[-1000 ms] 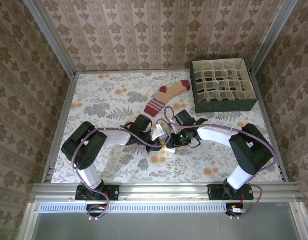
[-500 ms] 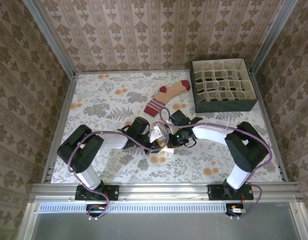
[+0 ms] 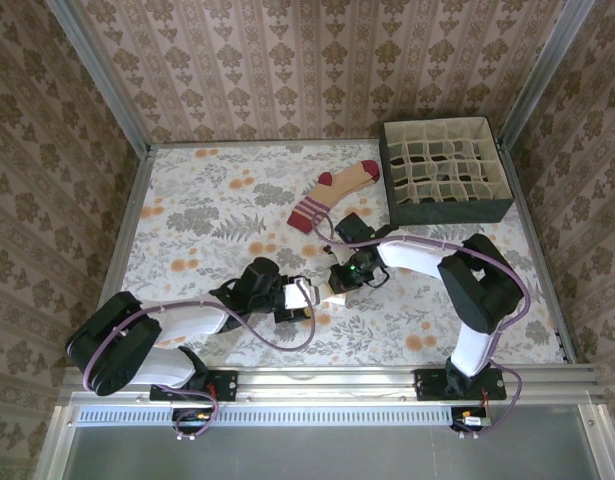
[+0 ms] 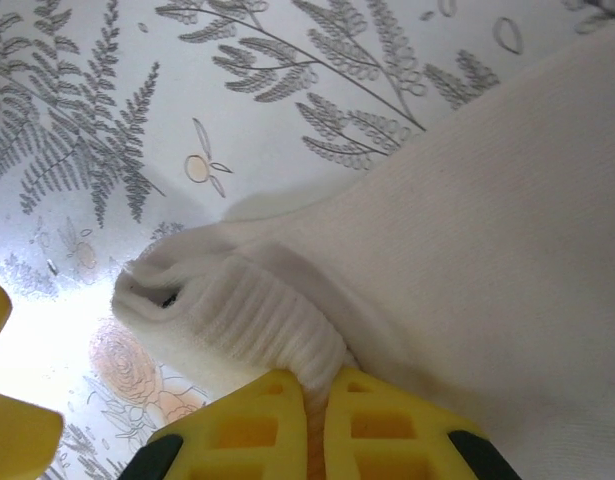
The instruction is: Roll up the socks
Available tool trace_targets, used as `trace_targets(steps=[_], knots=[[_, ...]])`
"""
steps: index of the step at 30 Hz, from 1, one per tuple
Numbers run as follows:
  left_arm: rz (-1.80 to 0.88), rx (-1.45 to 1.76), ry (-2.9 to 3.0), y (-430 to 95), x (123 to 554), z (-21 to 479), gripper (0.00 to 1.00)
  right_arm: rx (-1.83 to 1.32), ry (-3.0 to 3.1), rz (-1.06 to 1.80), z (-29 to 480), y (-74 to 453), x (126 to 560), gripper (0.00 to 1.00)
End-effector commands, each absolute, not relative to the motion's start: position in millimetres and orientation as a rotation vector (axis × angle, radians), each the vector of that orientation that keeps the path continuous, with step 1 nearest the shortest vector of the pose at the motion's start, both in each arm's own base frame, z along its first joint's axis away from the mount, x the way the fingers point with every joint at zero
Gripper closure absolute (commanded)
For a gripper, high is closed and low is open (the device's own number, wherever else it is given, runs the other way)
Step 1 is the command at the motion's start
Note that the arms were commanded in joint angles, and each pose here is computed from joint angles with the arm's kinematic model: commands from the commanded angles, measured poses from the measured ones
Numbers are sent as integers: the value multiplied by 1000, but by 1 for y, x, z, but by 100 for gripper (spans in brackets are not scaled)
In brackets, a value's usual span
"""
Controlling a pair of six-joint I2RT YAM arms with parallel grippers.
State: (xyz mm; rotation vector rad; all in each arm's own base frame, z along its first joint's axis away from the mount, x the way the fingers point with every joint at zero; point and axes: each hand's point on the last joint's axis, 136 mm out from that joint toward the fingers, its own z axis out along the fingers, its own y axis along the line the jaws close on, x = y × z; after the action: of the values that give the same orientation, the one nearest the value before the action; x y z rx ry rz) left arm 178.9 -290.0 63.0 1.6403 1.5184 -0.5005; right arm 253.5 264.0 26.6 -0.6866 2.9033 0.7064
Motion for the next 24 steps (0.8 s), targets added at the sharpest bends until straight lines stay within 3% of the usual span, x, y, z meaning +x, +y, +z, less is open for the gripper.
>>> trace_targets(steps=[1,13,24], knots=[[-327,1661,1394,-296,194,73,44,-767,3109,607,-11,241,217,92],[-372,1787,1360,-316,188,50,54,-748,3178,550,-16,234,216,94],[-329,1864,1458,-317,196,13,56,-765,3194,652,-10,243,216,94]])
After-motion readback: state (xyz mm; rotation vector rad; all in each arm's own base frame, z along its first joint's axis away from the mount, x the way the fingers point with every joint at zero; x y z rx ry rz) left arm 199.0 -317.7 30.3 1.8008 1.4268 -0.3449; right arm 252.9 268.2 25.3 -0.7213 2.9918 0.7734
